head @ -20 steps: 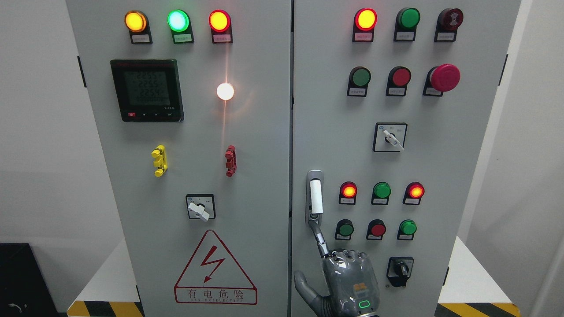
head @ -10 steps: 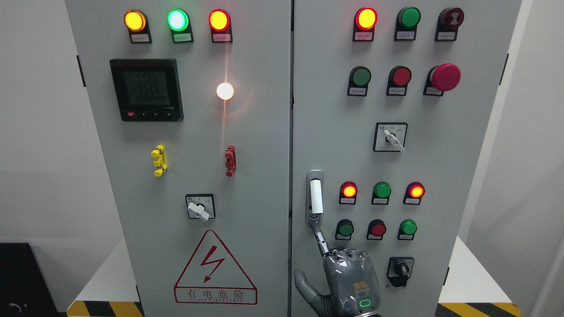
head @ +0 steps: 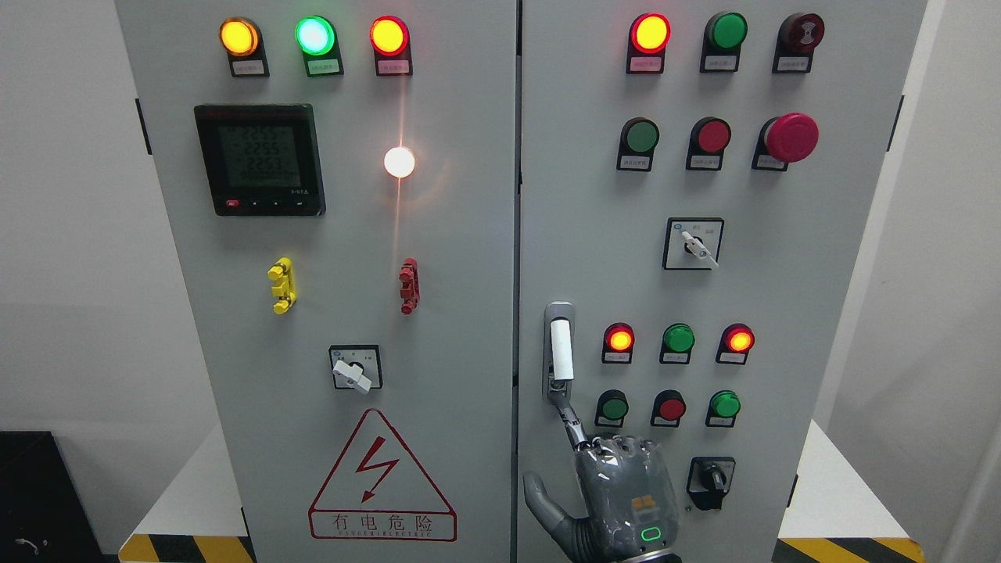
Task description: Release door handle
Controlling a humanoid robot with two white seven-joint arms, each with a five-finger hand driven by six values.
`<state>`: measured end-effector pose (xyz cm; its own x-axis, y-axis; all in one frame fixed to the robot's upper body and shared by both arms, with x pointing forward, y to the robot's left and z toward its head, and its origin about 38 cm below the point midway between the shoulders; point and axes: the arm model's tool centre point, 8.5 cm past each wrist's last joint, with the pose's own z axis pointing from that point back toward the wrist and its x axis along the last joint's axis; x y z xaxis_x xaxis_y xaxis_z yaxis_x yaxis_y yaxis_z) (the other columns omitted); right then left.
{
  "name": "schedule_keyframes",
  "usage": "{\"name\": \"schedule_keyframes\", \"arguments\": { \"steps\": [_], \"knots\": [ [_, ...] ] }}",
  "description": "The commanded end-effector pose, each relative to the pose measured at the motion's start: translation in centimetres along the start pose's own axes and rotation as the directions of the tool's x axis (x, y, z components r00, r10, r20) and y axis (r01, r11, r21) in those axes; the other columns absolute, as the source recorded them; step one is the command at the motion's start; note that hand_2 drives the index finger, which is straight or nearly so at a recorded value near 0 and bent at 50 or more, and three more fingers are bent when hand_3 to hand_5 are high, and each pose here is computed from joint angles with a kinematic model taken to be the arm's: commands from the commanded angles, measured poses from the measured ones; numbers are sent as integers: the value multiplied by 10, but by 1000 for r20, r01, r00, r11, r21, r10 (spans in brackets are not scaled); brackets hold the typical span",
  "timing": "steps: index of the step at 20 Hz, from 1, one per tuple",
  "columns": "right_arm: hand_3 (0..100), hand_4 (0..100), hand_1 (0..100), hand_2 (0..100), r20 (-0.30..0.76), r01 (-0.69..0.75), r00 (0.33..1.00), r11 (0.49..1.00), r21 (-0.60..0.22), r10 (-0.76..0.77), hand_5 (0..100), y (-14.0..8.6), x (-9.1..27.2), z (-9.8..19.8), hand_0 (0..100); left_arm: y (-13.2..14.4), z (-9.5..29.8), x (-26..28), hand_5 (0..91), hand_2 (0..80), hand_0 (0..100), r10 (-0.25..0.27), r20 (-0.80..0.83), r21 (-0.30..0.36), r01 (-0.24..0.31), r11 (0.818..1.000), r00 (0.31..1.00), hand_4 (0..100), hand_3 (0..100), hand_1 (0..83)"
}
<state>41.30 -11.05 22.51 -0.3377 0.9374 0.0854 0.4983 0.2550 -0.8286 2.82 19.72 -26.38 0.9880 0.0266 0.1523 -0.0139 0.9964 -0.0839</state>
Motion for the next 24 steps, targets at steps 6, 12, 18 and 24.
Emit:
{"name": "schedule_keyframes", "arguments": {
  "steps": [6, 12, 18, 24],
  "knots": [
    [1000, 991, 312, 231, 6, 7, 1000, 999, -39, -7, 1000, -11, 4, -3, 408, 0, 1, -5, 0, 0, 120, 1, -8, 0, -1, 1000, 1000, 0, 0, 556],
    [1000, 990, 313, 260, 4, 11, 1000, 999, -41, -10, 1000, -12, 3, -2, 409, 0, 1, -6, 0, 0, 120, 1, -8, 0, -1, 1000, 1000, 0, 0, 556],
    [987, 973, 317, 308, 6, 15, 1000, 998, -67, -15, 1000, -23, 5, 4, 424, 0, 1, -6, 0, 0, 120, 1, -10, 0, -1, 1000, 1000, 0, 0, 556],
    [960, 942, 313, 401, 6, 19, 1000, 996, -88, -19, 1000, -34, 7, 12, 463, 0, 1, -6, 0, 0, 120, 1, -8, 0, -1, 1000, 1000, 0, 0, 556]
  ]
}}
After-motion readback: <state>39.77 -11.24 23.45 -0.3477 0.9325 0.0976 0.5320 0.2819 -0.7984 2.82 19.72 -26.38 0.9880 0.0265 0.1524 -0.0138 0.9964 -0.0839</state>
